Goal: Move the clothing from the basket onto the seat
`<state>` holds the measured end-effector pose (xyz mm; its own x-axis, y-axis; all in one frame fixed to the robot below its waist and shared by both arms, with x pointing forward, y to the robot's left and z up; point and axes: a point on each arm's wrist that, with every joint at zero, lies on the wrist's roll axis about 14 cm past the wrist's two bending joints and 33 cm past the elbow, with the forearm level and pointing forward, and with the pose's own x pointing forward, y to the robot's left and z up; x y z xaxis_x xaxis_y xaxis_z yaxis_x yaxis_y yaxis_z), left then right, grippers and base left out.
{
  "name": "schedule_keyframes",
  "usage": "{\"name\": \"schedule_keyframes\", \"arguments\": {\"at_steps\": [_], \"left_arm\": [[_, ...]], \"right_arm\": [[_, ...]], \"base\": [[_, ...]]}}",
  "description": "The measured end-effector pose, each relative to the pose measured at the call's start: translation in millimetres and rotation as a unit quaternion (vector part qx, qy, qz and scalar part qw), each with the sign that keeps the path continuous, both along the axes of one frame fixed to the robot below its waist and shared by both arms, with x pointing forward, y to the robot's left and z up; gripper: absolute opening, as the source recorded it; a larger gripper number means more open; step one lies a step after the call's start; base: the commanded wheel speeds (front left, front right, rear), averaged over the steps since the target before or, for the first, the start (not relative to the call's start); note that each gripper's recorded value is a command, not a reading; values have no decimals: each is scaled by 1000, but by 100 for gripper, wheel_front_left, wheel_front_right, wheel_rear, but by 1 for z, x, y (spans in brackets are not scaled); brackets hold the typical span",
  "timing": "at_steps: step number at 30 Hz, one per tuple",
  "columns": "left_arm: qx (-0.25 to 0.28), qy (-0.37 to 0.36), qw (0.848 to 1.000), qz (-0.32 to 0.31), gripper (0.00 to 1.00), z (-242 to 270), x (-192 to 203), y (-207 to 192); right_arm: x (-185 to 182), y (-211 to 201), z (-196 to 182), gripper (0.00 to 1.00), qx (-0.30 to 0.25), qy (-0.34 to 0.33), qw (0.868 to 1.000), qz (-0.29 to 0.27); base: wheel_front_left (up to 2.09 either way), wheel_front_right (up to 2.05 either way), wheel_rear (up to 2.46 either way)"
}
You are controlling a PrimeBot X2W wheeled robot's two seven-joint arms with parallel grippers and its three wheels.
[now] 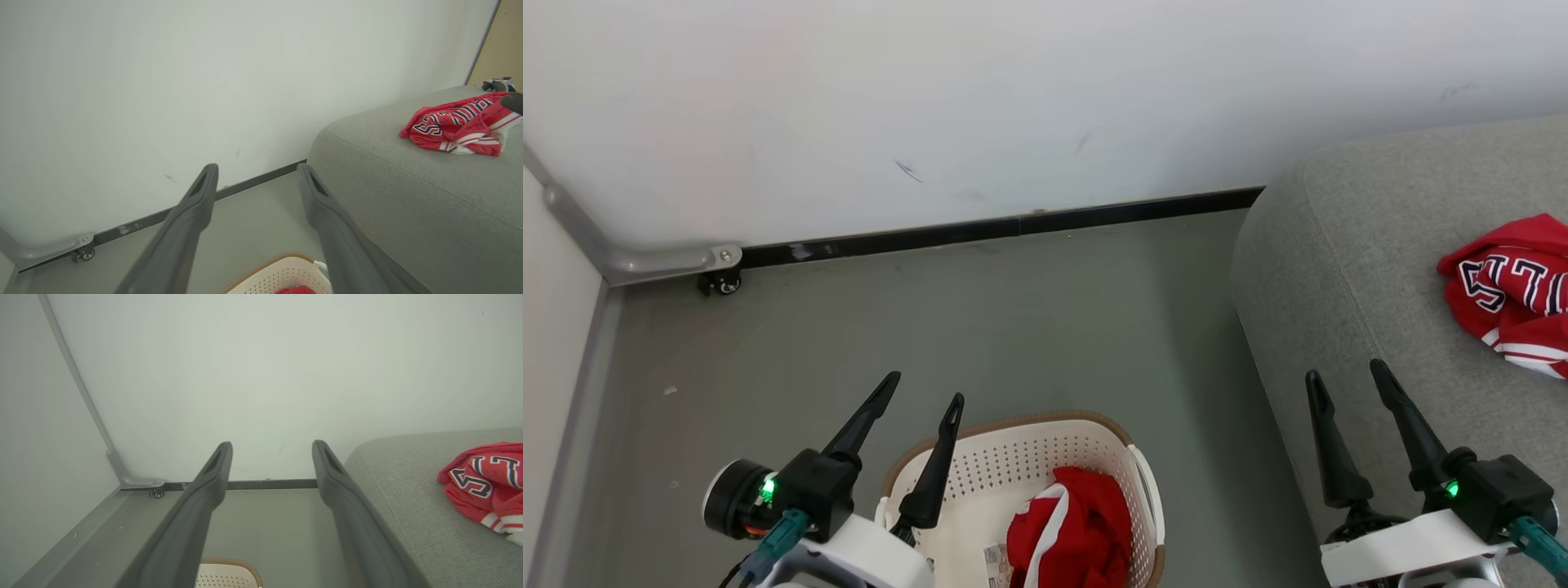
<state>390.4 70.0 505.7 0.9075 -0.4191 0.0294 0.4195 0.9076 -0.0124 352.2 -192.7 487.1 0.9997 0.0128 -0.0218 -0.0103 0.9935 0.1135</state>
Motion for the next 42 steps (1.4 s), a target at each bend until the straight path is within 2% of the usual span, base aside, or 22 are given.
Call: {"name": "schedule_keyframes", "arguments": {"at_steps": [20, 28, 42], "left_arm": [[32, 65, 994, -85, 100, -48, 34, -53], [48, 95, 986, -130, 100, -79, 39, -77], [72, 164, 968, -174, 100, -145, 47, -101]], "right_arm": [[7, -32, -12, 100, -20, 21, 998, -48], [14, -45, -18, 100, -22, 29, 997, -67], [31, -63, -25, 100, -28, 31, 995, -92]], "base": [[0, 0, 0], [0, 0, 0], [0, 0, 0]]}}
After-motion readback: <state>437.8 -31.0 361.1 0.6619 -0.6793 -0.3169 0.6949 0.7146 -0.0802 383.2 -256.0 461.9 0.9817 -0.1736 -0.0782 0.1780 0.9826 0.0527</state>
